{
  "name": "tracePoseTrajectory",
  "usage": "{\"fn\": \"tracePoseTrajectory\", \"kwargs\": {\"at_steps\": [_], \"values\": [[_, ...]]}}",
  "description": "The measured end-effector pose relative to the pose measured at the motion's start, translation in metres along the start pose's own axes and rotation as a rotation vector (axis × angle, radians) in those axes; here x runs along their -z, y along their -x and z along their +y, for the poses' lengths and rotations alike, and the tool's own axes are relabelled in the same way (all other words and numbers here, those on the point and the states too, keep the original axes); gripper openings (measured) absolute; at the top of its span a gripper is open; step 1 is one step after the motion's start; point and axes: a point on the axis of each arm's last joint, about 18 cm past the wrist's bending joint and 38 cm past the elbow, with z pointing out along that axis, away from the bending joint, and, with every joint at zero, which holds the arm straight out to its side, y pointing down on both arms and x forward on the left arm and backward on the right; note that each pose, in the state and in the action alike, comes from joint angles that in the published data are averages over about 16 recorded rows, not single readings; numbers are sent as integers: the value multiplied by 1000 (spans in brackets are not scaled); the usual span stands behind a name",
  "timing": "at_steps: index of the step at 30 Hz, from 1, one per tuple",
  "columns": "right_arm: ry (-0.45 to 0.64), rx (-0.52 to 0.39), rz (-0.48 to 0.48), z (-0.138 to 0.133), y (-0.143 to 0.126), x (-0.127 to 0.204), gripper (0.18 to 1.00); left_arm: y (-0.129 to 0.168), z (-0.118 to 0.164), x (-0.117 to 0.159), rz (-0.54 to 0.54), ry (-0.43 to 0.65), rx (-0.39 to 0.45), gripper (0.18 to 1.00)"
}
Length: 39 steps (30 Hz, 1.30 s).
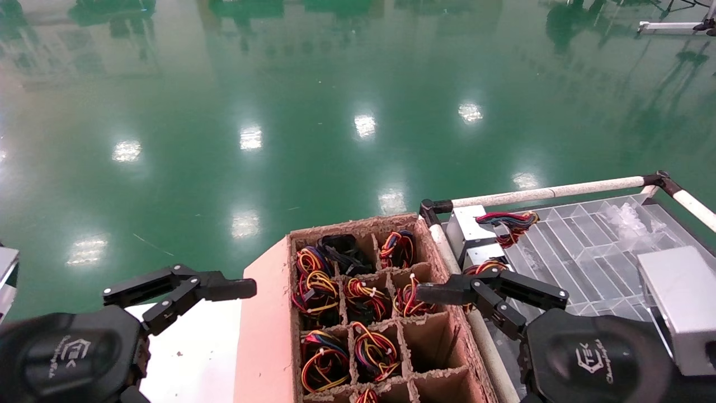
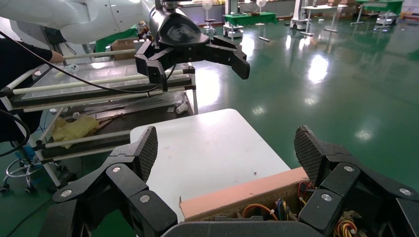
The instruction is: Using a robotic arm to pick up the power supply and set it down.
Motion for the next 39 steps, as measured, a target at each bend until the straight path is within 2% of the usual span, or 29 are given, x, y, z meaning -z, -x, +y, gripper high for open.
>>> {"fn": "tracePoseTrajectory", "kwargs": {"at_steps": [10,16,22,28,39], "values": [[0,0,0,0,0,0,1000,0,0,0,0,0,0,989],[0,0,0,0,0,0,1000,0,0,0,0,0,0,957],[0,0,0,0,0,0,1000,0,0,0,0,0,0,890],[0,0,0,0,0,0,1000,0,0,0,0,0,0,791],[1,0,2,0,0,0,1000,0,0,0,0,0,0,533]]}}
